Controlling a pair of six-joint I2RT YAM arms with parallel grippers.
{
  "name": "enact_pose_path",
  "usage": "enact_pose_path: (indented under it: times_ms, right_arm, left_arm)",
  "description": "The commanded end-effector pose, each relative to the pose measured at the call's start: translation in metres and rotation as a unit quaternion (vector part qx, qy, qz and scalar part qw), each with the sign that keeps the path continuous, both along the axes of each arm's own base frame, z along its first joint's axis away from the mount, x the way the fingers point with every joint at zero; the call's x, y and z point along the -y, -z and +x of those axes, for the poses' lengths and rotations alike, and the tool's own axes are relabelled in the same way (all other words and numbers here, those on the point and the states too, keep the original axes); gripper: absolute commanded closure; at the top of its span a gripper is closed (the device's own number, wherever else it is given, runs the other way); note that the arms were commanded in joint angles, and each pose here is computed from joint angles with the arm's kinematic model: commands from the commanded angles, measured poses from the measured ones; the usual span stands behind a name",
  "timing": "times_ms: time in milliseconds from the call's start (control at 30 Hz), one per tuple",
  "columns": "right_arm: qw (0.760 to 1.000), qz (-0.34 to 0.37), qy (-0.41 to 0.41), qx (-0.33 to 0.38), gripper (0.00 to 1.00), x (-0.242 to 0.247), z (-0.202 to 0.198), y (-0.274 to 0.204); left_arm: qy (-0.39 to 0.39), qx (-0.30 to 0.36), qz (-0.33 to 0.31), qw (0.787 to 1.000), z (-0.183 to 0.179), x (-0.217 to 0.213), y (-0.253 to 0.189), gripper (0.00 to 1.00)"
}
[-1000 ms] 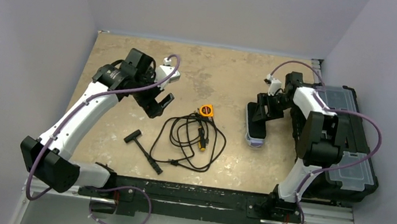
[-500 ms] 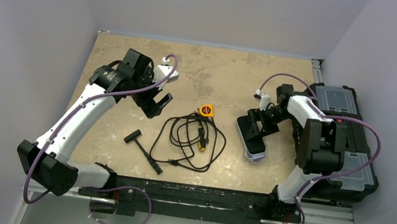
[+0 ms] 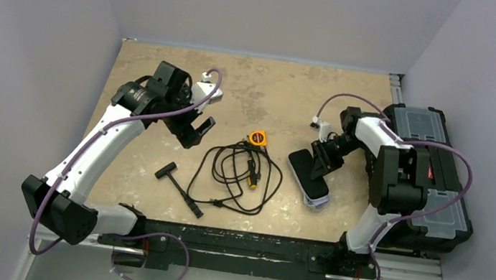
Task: Open the umbrella
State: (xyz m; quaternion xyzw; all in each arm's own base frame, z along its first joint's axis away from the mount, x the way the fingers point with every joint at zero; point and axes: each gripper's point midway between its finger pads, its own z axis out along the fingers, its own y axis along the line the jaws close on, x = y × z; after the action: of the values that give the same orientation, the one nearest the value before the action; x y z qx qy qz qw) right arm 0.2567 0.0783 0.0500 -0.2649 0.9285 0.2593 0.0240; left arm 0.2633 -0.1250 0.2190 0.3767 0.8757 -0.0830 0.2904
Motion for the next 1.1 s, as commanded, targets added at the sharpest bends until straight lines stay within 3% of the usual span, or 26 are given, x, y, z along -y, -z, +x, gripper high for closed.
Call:
enact_pose_path:
  times_ms: [0,167,300,533,800,900,1067]
  right_arm:
    - [0.998,0.002,-0.043,-0.039,0.81,-0.026,-0.025,0.020]
    - [0.996,0.054,0.009,-0.067,0.88,-0.079,-0.015,0.018]
    - [0.986,0.119,0.106,-0.055,1.00,-0.131,0.007,0.008]
    - [0.969,0.204,0.139,-0.010,1.00,-0.253,0.034,-0.003]
    - [0.948,0.273,0.162,0.019,1.00,-0.385,0.064,-0.008]
    - [0.950,0.275,0.144,0.041,1.00,-0.387,0.086,-0.013]
    - [0.966,0.220,0.101,0.085,1.00,-0.317,0.097,-0.017]
  left_arm:
    - [-0.029,0.021,-0.023,0.999,0.008,-0.004,-0.022,0.00]
    - [-0.124,-0.045,-0.127,0.983,0.020,-0.026,-0.046,0.00]
    - [-0.170,-0.033,-0.172,0.970,0.029,-0.042,-0.062,0.00]
    - [-0.220,-0.013,-0.139,0.965,0.019,-0.069,-0.049,0.00]
    - [-0.285,-0.024,-0.166,0.944,0.023,-0.096,-0.053,0.00]
    - [-0.281,-0.017,-0.166,0.945,0.025,-0.097,-0.056,0.00]
    - [-0.251,-0.019,-0.180,0.951,0.030,-0.089,-0.049,0.00]
